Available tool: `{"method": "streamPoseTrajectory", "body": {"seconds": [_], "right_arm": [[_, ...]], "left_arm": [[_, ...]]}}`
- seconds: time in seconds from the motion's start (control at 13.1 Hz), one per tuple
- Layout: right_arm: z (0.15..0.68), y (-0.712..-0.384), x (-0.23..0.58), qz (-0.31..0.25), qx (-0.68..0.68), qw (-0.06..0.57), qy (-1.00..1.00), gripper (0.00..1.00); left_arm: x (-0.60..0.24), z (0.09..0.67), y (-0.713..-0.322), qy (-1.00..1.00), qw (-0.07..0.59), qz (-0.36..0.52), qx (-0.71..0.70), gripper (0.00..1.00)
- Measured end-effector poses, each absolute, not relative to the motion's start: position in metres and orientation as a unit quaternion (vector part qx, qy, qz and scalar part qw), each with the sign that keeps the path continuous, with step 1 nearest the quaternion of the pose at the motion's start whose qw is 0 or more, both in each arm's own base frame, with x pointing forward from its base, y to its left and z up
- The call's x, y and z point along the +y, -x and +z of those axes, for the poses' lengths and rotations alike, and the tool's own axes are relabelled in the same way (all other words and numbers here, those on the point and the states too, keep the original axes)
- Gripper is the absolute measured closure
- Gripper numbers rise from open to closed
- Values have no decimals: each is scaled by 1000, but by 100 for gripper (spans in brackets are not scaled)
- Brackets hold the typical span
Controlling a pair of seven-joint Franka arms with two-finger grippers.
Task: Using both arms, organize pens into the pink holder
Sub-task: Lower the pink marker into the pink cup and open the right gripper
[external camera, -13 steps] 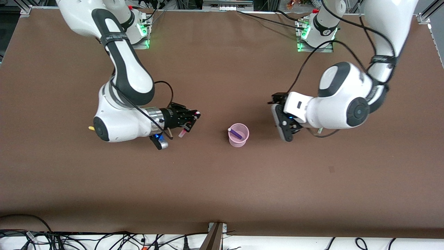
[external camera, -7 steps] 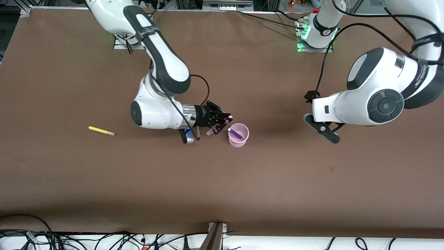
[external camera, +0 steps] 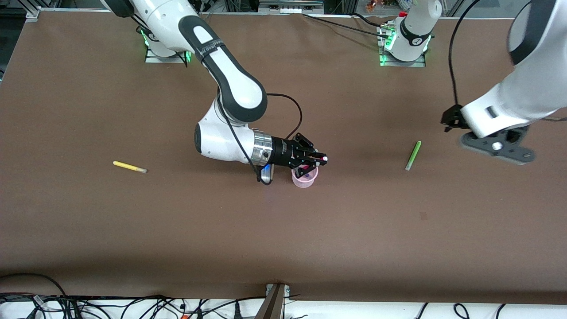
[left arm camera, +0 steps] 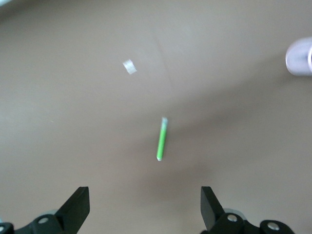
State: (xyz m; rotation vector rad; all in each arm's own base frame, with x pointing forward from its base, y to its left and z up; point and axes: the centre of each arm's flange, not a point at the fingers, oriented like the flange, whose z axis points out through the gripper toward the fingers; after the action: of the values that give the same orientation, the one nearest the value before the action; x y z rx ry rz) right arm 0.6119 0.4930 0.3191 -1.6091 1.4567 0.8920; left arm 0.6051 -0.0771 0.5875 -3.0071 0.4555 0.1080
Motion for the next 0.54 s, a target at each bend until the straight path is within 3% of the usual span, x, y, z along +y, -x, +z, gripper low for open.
{"method": "streamPoseTrajectory", "body": {"seconds": [0.31,0.54], "right_arm": [[285,-609,498,387,592,396,586,82],[267,-604,502,392,593,392,584,82]], "left_arm": [[-16,608,-572,995,34,-49,84,0],[-5,617,-554,996,25,-61,65,0]]}}
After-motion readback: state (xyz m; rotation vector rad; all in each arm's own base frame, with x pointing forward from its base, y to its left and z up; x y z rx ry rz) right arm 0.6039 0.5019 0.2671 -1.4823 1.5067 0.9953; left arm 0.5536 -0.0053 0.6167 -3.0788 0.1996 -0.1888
